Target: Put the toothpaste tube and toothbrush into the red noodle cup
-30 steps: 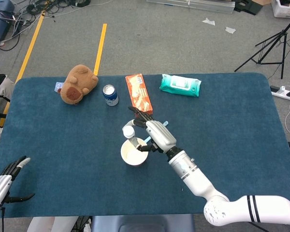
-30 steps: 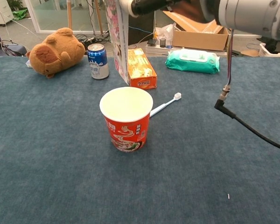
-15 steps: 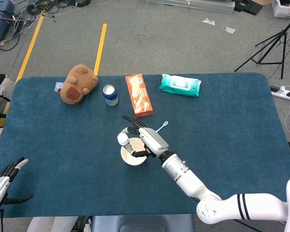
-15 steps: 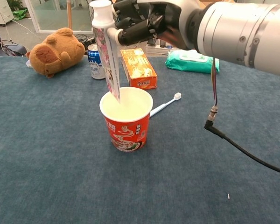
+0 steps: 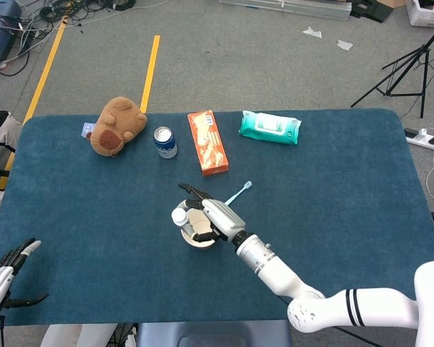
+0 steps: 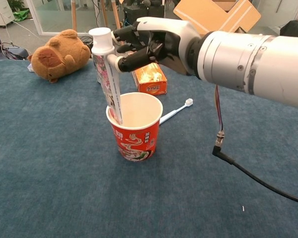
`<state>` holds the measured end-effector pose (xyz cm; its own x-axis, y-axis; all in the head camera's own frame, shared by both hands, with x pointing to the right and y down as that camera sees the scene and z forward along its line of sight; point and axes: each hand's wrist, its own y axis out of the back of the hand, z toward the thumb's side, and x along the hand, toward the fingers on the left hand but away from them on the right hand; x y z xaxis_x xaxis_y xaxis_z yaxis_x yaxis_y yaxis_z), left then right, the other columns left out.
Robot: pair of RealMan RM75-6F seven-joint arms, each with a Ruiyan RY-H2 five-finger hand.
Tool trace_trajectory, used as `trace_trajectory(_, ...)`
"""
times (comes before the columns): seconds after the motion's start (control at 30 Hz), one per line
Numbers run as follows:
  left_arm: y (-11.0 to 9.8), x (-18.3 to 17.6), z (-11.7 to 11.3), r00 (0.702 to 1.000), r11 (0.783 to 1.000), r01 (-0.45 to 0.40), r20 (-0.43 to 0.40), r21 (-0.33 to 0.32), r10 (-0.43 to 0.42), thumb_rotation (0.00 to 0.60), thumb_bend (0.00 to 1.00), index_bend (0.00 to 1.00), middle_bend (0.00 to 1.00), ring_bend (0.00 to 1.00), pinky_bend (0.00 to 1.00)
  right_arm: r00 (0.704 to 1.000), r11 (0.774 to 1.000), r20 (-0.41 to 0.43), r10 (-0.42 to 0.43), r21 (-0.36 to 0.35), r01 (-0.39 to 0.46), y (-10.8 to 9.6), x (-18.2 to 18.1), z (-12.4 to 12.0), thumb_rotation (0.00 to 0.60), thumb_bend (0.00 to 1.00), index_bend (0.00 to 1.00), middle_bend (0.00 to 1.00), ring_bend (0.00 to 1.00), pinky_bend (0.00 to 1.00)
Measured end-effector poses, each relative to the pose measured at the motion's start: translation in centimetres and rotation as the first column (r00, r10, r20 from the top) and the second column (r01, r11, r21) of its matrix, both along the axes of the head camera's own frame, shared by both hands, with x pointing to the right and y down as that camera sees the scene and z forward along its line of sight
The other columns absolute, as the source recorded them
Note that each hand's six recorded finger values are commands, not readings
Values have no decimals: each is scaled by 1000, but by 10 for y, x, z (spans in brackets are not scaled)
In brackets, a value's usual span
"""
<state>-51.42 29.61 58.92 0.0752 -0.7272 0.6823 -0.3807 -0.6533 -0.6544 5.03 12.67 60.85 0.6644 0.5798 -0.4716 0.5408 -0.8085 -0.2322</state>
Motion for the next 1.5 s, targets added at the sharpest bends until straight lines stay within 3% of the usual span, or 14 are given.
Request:
trace_trajectory(0.8, 5, -2, 3, 1000, 1000, 4, 4, -16, -4, 600, 0, 0, 0, 0, 0, 999, 994, 40, 21, -108, -17, 18, 3, 37, 600, 460, 564, 0, 0, 57)
trace_trajectory(1.5, 8, -2, 4, 1000, 1000, 3, 3, -26, -3, 600, 0, 0, 0, 0, 0, 998, 989, 43, 38, -147, -31, 24, 10, 55, 600, 460, 564, 0, 0, 58)
